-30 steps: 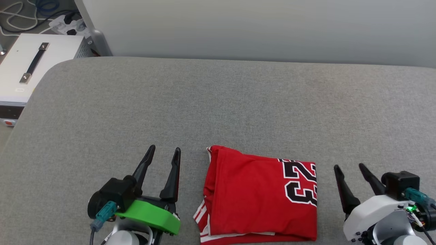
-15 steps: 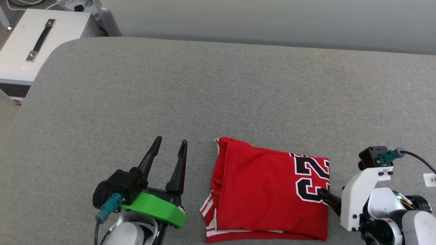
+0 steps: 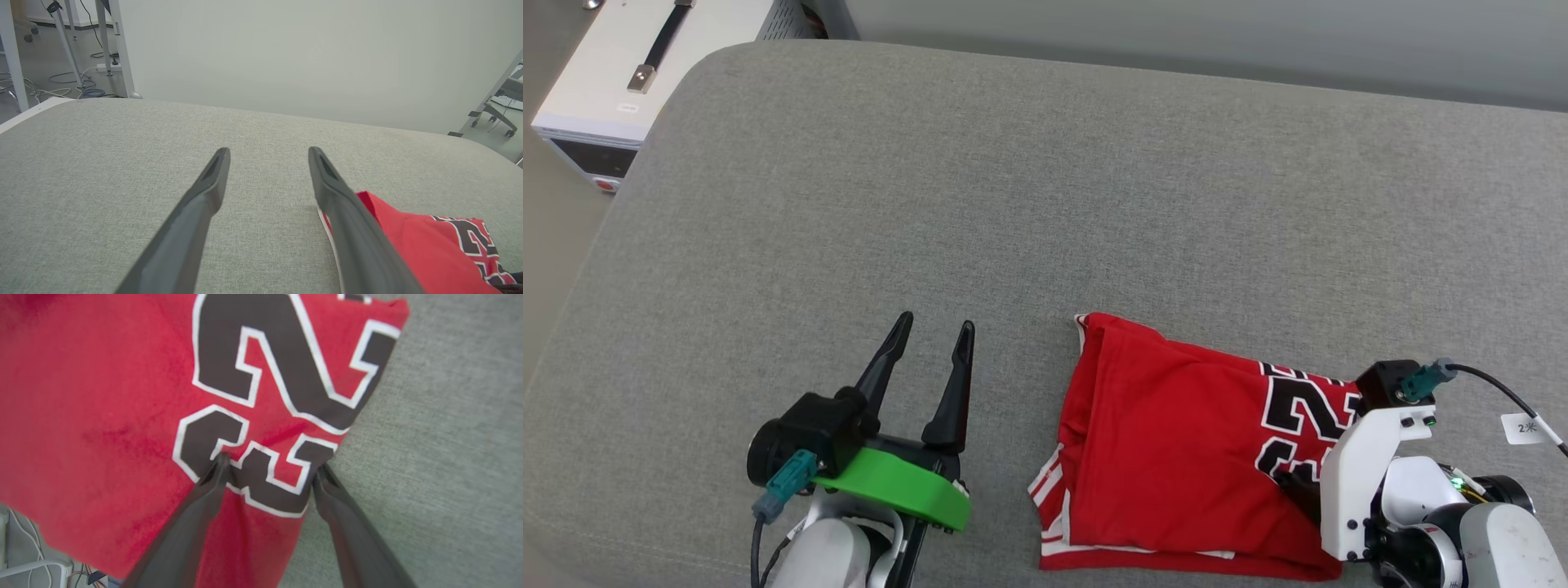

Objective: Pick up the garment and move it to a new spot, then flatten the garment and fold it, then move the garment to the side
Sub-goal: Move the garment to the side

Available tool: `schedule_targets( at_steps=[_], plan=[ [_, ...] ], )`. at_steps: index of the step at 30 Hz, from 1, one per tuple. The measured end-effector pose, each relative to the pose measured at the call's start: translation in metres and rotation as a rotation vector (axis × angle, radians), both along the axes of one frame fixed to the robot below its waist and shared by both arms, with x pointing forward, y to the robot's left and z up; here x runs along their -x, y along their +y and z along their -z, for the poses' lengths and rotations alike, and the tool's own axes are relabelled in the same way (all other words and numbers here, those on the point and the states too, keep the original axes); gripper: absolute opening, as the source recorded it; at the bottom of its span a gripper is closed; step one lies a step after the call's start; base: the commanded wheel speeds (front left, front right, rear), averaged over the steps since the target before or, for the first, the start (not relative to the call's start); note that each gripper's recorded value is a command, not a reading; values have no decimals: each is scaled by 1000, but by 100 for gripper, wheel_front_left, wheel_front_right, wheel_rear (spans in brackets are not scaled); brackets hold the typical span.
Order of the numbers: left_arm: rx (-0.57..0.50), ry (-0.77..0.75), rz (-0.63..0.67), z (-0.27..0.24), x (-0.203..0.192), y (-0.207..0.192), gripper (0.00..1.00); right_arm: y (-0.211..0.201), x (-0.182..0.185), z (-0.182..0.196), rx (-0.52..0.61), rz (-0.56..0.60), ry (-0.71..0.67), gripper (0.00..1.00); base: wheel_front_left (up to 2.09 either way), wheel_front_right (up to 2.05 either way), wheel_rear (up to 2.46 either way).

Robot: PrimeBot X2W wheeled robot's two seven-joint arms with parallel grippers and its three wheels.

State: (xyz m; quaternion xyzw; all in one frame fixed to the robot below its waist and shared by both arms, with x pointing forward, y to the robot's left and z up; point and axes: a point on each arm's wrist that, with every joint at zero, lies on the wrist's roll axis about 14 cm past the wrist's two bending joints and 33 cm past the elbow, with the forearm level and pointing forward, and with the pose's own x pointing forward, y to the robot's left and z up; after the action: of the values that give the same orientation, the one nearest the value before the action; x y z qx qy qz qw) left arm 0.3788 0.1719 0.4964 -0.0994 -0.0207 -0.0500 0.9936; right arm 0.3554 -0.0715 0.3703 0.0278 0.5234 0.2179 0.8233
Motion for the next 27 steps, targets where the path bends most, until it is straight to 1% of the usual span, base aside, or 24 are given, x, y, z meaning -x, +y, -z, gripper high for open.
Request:
schedule_targets(
  at_steps=[1, 2, 3, 6, 8, 12, 15, 17, 22, 27],
  plan=[
    [-1, 1, -2, 0, 0, 1, 100, 2, 2, 3, -1, -7, 11, 65, 0, 0, 0],
    [-1, 1, -3, 0, -1, 1, 100, 3, 3, 5, -2, -11, 16, 48, 0, 0, 0],
    [-2, -1, -4, 0, -2, 2, 100, 5, 4, 6, -1, -20, 17, 0, 0, 0, 0],
    [-2, -1, -4, 0, -1, 2, 100, 13, 5, 6, -13, -41, 3, 0, 0, 0, 0],
    [0, -15, 13, -5, -1, -3, 100, 9, -7, -7, -7, -63, -131, 0, 0, 0, 0],
    [2, -28, 45, -9, -2, -14, 100, 0, -12, -18, 33, -111, -240, 0, 0, 0, 0],
    [8, -33, 81, -10, -3, -25, 100, -14, -16, -30, 95, -165, -331, 0, 0, 0, 0],
    [9, -30, 114, -9, -2, -35, 100, -33, -23, -39, 166, -186, -399, 0, 0, 0, 0],
    [16, -29, 203, -8, -4, -64, 100, -76, -23, -53, 312, -233, -495, 0, 0, 0, 0],
    [34, -23, 318, -5, -7, -102, 100, -128, -19, -67, 424, -205, -546, 0, 0, 0, 0]
  ],
)
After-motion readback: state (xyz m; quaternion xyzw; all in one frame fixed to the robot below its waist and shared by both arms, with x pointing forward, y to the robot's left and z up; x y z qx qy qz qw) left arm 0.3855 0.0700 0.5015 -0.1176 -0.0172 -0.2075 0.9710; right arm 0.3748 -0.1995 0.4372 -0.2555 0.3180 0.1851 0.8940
